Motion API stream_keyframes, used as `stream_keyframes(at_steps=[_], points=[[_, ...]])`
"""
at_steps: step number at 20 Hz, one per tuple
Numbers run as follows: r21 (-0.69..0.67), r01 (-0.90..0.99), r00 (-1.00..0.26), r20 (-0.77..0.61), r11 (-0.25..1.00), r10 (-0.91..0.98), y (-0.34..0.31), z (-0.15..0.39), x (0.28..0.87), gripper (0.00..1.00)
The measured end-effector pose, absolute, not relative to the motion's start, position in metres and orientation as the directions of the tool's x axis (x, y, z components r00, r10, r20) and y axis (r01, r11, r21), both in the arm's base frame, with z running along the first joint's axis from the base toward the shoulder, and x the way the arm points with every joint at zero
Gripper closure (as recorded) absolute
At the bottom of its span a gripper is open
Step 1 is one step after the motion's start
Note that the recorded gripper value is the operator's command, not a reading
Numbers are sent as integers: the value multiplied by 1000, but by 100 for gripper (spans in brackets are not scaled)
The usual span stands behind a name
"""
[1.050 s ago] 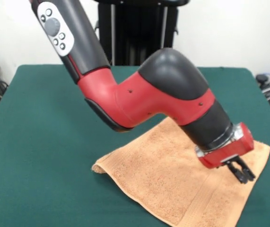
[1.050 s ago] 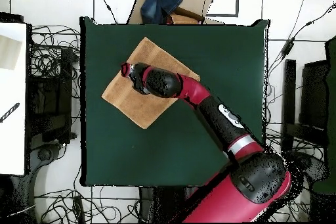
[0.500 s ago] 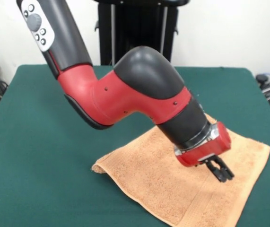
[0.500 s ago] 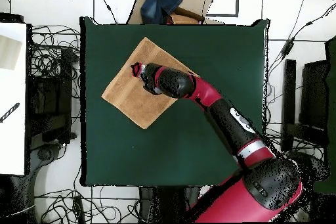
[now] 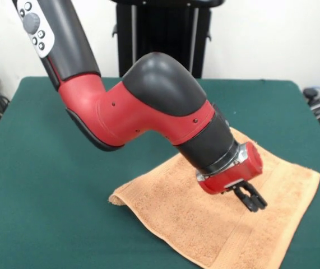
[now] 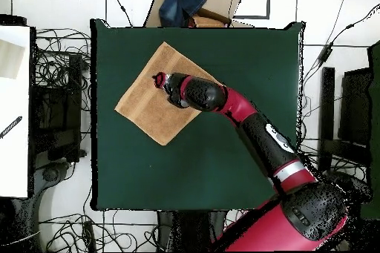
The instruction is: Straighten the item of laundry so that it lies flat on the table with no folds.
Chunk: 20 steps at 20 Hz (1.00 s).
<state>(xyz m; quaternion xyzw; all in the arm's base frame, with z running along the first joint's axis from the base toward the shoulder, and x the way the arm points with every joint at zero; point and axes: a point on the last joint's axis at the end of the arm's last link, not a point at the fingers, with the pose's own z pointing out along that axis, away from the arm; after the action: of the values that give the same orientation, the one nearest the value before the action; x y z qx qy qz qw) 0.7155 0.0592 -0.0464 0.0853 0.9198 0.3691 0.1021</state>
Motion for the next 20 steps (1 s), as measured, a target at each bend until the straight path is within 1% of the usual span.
stream_keyframes(at_steps=[20], points=[[700,110,-967,-88,705,239,32,-47,710,100]])
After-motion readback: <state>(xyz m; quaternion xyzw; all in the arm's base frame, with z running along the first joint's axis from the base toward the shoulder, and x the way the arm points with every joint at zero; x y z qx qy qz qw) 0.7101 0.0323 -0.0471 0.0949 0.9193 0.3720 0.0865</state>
